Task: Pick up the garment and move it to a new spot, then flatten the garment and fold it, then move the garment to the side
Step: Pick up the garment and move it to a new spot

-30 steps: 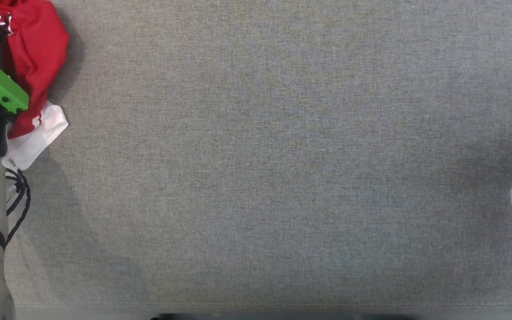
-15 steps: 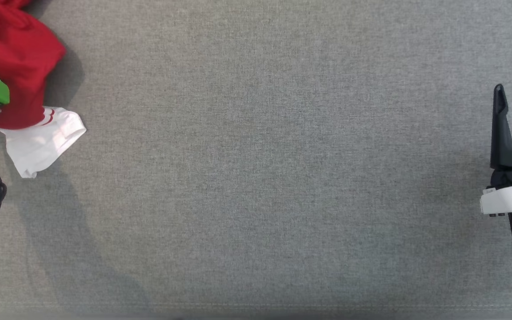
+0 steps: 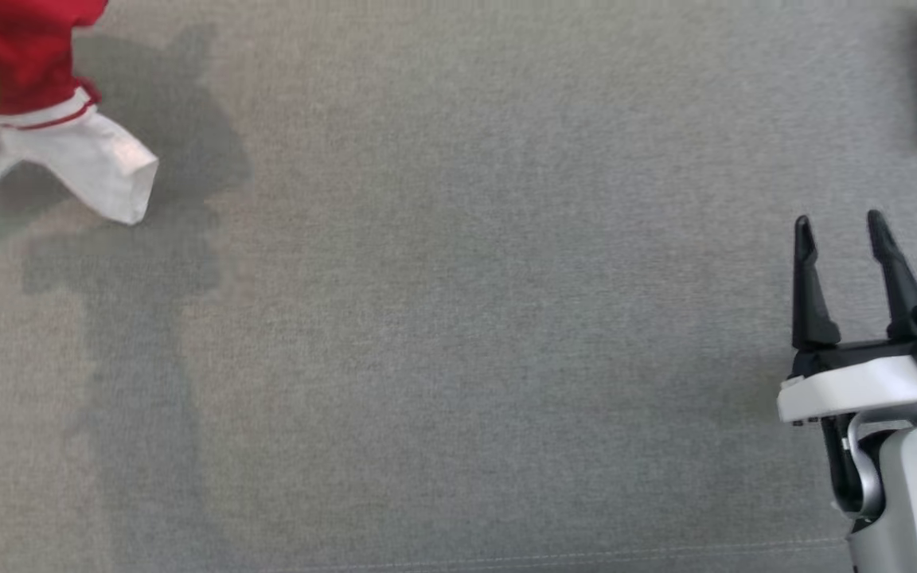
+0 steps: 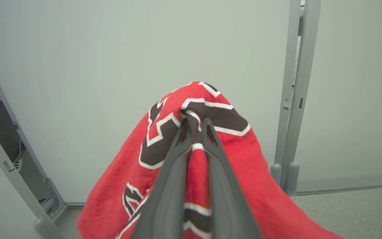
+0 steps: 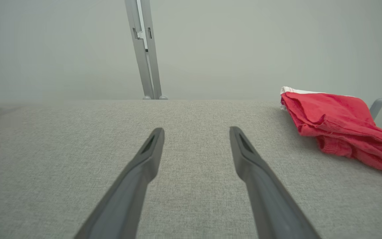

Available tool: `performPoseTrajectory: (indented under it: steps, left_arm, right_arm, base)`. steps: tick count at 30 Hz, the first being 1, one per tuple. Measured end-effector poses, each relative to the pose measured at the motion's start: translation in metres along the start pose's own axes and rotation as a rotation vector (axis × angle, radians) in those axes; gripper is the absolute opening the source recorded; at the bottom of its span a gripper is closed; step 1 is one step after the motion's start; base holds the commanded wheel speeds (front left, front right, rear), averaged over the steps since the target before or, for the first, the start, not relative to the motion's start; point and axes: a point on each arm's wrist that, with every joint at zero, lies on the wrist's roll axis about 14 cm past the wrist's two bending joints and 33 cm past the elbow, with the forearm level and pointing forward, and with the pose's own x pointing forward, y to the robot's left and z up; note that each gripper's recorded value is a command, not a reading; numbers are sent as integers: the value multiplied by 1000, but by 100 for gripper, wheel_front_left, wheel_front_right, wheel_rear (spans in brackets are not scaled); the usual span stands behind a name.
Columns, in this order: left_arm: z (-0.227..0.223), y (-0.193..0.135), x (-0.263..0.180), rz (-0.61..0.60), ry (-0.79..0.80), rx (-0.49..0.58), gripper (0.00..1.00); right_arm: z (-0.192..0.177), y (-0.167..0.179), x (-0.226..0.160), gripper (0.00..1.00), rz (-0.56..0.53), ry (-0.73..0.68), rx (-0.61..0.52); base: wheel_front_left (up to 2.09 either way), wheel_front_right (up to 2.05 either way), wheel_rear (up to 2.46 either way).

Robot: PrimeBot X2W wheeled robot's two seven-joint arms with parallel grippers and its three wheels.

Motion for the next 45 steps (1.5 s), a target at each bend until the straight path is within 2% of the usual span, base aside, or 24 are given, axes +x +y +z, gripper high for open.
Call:
performPoseTrajectory:
  steps: [3,9,19,23,28,35,36,37,38,41,45]
  left_arm:
    - [31,-32,10,-83,-68,9,0]
    - [83,-122,18,-288,-181,-7,0]
    - [118,-272,-14,-618,-232,-64,0]
    - [106,-323,-39,-725,-194,-125,0]
    - [63,-363,-69,-804,-82,-205,0]
    - [-43,-377,-126,-819,184,-256,0]
    - [-56,-377,-135,-819,216,-259,29]
    - [-65,-377,-143,-823,241,-255,75]
    - [-74,-378,-151,-827,267,-253,100]
    - [-82,-378,-166,-823,293,-278,100]
    - [-66,-374,-166,-806,242,-302,100]
  right_arm:
    - [7,-3,-10,100,-23,-15,14]
    - [17,-20,-33,100,-90,-31,23]
    - [42,-53,-73,100,-209,-84,26]
    - [51,-64,-88,100,-253,-106,29]
    - [56,-73,-102,100,-291,-116,26]
    - [54,-76,-106,100,-305,-112,30]
    - [53,-75,-106,100,-303,-109,31]
    - [52,-74,-105,100,-298,-106,33]
    - [50,-72,-105,100,-293,-103,35]
    - [50,-67,-103,100,-278,-104,41]
    - [51,-59,-104,100,-257,-106,50]
  base:
    - [0,0,0]
    - [0,0,0]
    - [0,0,0]
    - [0,0,0]
    - [0,0,0]
    - [0,0,0]
    - [0,0,0]
    - [0,0,0]
    - [0,0,0]
    - [0,0,0]
    - [0,0,0]
